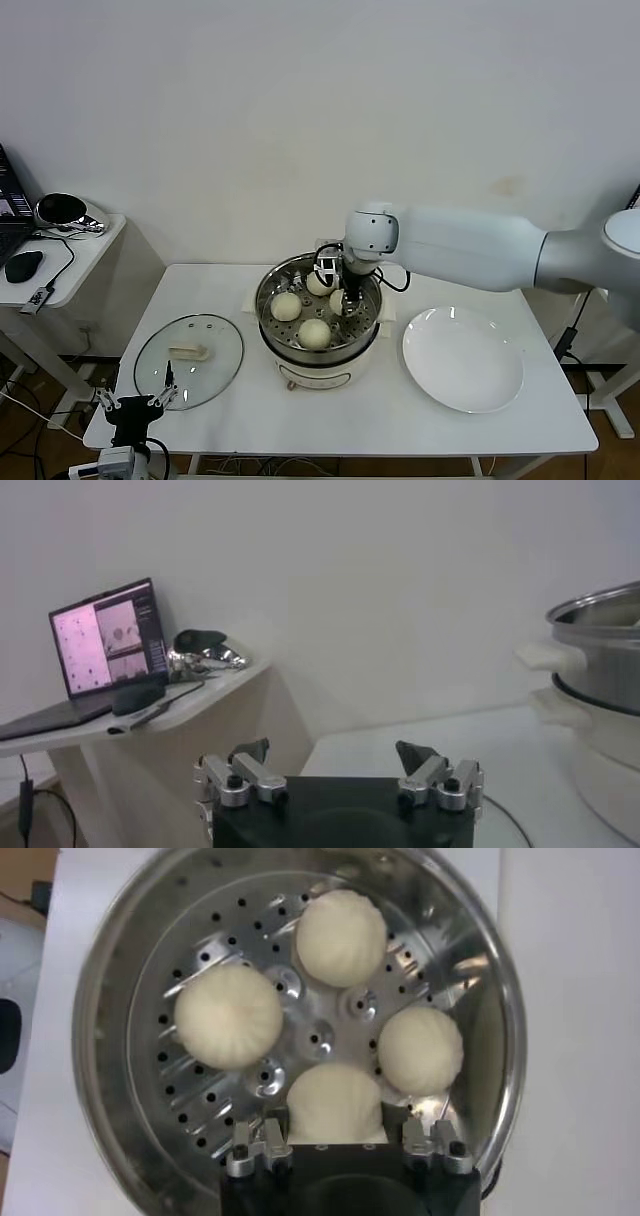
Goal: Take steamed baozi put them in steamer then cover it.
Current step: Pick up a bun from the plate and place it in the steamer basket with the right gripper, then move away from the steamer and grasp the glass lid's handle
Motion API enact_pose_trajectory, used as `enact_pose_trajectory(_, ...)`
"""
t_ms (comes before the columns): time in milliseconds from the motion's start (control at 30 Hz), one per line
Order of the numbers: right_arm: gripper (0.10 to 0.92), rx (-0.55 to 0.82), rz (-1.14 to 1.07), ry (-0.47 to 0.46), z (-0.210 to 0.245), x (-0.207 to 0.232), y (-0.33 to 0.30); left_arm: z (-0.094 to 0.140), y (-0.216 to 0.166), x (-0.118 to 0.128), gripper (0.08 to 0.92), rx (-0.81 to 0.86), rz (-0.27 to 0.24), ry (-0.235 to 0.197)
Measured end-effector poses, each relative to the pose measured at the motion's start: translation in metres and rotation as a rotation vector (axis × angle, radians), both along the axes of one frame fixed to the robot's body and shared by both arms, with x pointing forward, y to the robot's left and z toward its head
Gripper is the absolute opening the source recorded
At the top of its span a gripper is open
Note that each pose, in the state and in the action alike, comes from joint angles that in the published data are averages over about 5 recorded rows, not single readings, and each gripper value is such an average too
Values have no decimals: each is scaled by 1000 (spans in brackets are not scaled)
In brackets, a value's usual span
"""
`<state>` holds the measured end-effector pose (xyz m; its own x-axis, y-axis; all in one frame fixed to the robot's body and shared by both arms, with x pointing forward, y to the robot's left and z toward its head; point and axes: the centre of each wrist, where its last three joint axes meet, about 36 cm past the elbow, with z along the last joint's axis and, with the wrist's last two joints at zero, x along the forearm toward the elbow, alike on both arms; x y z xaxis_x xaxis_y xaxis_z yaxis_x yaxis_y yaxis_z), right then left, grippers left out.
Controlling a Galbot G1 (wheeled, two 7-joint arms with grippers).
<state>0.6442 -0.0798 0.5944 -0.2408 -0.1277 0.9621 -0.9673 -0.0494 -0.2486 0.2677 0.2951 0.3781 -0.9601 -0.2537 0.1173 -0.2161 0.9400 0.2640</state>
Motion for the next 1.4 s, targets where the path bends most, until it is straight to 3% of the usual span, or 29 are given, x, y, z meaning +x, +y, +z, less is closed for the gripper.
enact_pose_trajectory(167,590,2,-15,7,-10,0,-2,0,0,0,823,1,0,0)
enact_pose_trajectory(500,810,22,-25,9,-5,-2,-10,-1,0,2,823,0,-1,0)
enact_pose_trajectory(833,823,130,-37,-60,32,-9,-48,1,-1,5,823,1,-13,8)
enact_pose_trajectory(1067,823,375,-55,-213,29,-36,-100,-1,2,3,823,10,-9,15)
enact_pose_trajectory(1400,823,874,-128,-494,-37,-89,-162,-8,1,-1,823,23,-1,10)
